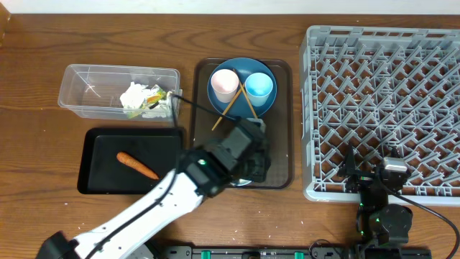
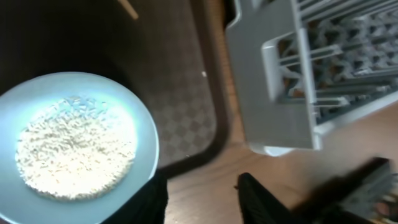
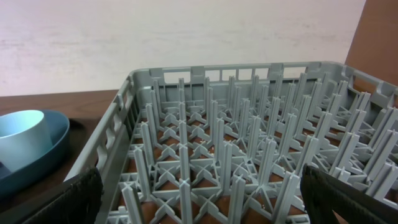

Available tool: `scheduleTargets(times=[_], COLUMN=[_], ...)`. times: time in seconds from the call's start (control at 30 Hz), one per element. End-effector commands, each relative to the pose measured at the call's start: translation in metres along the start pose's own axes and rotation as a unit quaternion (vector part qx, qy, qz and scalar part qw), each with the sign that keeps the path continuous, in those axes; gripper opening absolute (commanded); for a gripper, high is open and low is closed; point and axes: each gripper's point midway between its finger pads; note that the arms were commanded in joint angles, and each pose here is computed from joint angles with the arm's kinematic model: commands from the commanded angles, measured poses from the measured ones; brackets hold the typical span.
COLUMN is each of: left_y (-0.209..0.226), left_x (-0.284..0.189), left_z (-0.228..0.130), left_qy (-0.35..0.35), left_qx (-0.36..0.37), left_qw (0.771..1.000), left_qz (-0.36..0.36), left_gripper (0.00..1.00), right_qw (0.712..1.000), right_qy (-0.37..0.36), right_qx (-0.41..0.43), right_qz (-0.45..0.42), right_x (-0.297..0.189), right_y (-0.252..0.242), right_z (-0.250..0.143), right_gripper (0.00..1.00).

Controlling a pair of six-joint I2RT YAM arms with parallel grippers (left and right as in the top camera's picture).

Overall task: Sort waste into correct bins and load items into the dishwasher rack
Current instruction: 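Grip the rim of the white rice bowl with the left gripper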

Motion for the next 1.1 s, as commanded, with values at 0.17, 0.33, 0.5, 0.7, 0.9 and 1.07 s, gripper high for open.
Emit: scheduleTargets(times=[0.17,0.33,0.5,0.7,0.9,1.07], left_y=[0.016,0.024,0.034,0.039,0.042,0.045], left_x=[0.025,0.039,0.049,0.057,0.059,0.062], left_z=[0.005,0.002,-0.001,-0.005,-0.008,-0.011], left_qy=[-0.035,-0.025,-0.020,-0.010,-0.006,-0.001], left_qx=[0.002,0.002,0.003,0.003,0.004,0.004], left_qw=[0.997,0.995,0.993,0.992,0.991,0.991], left_qz=[0.073,0.092,0.115,0.126,0.131,0.136], left_gripper=[0.34,0.34,0.34,0.34,0.34,0.34], right_qw=[1.000,1.000,1.000,1.000,1.000,1.000], right_qy=[0.000,0.000,0.001,0.000,0.001,0.000], right_qx=[0.006,0.006,0.006,0.006,0.006,0.006], right_qz=[0.004,0.004,0.004,0.004,0.004,0.004], right_x=[0.000,0.000,0.000,0.000,0.000,0.000], right_y=[0.002,0.002,0.002,0.002,0.002,0.002], right_z=[-0.001,-0.001,-0.001,-0.001,-0.001,-0.001], right_gripper=[0.99,0.99,0.99,0.99,0.99,0.99])
Point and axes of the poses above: each gripper's point midway between its finger pads, its own x axis out along the fingers, its own y axis along the line the jaws close on, z = x × y, and after that the axes turned 6 degrees about -x, right-handed
